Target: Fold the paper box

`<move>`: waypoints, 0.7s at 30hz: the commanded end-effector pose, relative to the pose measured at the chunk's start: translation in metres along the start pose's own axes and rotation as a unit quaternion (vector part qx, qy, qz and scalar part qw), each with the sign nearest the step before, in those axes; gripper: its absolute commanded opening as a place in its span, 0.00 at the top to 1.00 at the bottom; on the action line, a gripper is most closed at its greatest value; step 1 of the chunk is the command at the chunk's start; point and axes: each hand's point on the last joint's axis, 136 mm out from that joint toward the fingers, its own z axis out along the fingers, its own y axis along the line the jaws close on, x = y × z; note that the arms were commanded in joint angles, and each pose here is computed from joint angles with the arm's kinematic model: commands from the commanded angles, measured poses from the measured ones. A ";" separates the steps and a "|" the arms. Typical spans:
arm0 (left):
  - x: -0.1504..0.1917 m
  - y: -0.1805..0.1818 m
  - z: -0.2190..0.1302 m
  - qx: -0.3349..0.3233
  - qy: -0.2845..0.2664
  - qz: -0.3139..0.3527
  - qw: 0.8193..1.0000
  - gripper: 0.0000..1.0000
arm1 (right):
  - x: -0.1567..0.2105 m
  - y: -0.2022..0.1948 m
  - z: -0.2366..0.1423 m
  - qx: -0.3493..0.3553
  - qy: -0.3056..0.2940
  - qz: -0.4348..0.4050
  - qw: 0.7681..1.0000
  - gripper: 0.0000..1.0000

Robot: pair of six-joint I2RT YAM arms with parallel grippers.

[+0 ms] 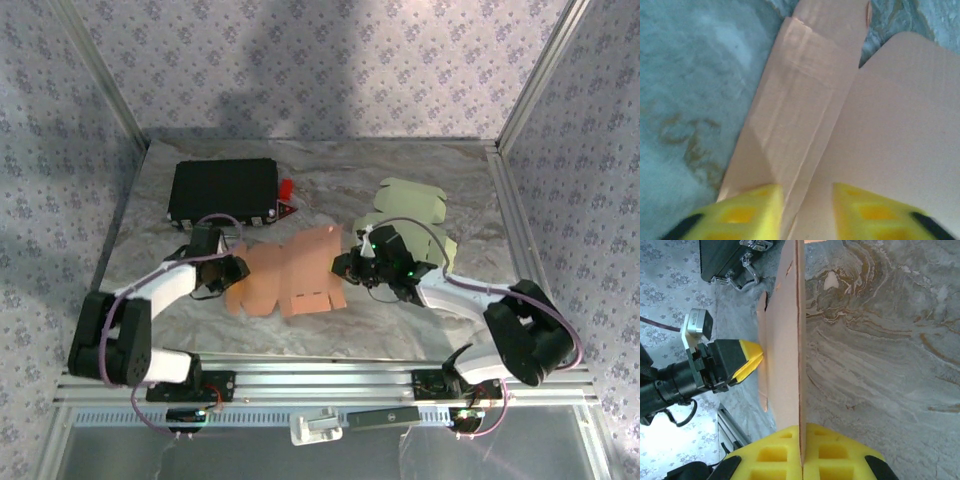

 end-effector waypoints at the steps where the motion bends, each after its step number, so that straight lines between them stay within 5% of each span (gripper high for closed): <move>1: -0.003 -0.022 -0.057 -0.009 -0.062 0.042 0.997 0.46 | -0.021 0.024 -0.020 -0.008 -0.047 0.007 0.999 1.00; 7: 0.026 -0.125 -0.153 0.111 -0.172 0.215 0.955 0.07 | -0.056 0.033 -0.068 0.023 -0.141 0.091 0.986 1.00; 14: 0.085 -0.214 -0.183 0.120 -0.240 0.454 0.850 0.09 | -0.091 0.049 -0.134 0.066 -0.236 0.201 0.948 1.00; 21: 0.124 -0.260 -0.198 0.127 -0.321 0.526 0.777 0.08 | -0.096 0.060 -0.176 0.106 -0.279 0.327 0.897 1.00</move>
